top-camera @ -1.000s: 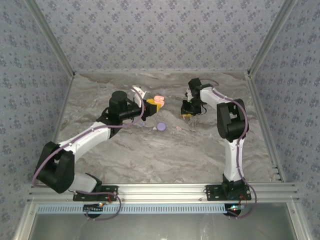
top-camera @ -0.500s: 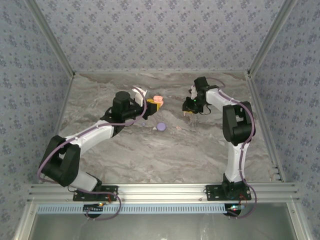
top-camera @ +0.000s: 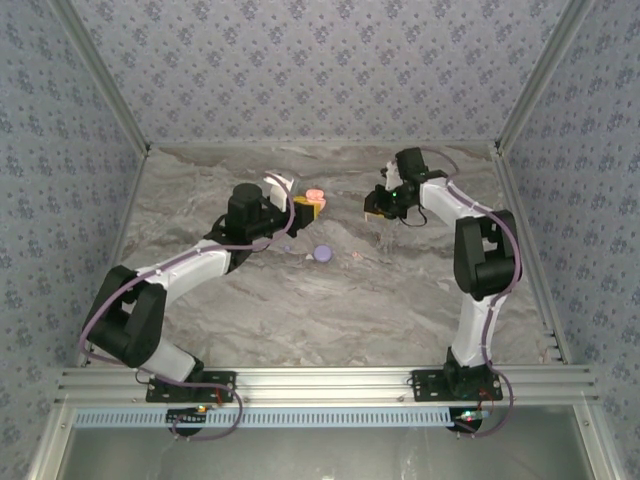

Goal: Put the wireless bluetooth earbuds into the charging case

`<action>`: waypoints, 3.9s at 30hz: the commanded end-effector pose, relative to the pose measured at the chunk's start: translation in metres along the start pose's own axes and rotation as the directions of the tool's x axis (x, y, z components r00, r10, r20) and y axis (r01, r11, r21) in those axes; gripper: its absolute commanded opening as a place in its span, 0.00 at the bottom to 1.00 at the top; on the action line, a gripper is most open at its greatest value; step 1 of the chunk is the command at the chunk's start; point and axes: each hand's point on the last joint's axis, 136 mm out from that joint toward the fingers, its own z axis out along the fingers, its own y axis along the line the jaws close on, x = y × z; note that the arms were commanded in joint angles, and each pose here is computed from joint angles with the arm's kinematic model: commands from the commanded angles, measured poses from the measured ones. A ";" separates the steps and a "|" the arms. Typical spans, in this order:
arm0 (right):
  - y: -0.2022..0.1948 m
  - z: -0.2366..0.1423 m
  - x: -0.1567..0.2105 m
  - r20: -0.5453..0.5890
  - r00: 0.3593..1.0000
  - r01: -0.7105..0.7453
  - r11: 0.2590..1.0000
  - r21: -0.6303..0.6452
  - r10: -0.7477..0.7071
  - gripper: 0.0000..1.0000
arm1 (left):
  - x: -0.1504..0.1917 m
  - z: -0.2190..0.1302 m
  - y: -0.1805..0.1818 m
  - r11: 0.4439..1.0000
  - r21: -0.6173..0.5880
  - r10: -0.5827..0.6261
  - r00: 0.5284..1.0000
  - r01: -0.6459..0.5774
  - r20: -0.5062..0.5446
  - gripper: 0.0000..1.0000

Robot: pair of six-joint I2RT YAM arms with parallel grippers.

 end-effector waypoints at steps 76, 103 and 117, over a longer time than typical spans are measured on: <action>0.230 -0.146 0.002 0.445 0.812 0.534 0.788 -0.305 -0.378 0.25 | -0.076 -0.006 -0.057 0.980 0.197 -0.037 0.948 -0.027 0.316 0.09; 0.221 -0.134 0.004 0.427 0.815 0.529 0.803 -0.274 -0.391 0.26 | -0.083 -0.009 -0.063 0.975 0.224 -0.062 0.946 -0.011 0.317 0.09; 0.217 -0.129 0.005 0.419 0.814 0.531 0.809 -0.254 -0.403 0.26 | -0.086 -0.009 -0.061 0.977 0.214 -0.067 0.945 -0.003 0.320 0.09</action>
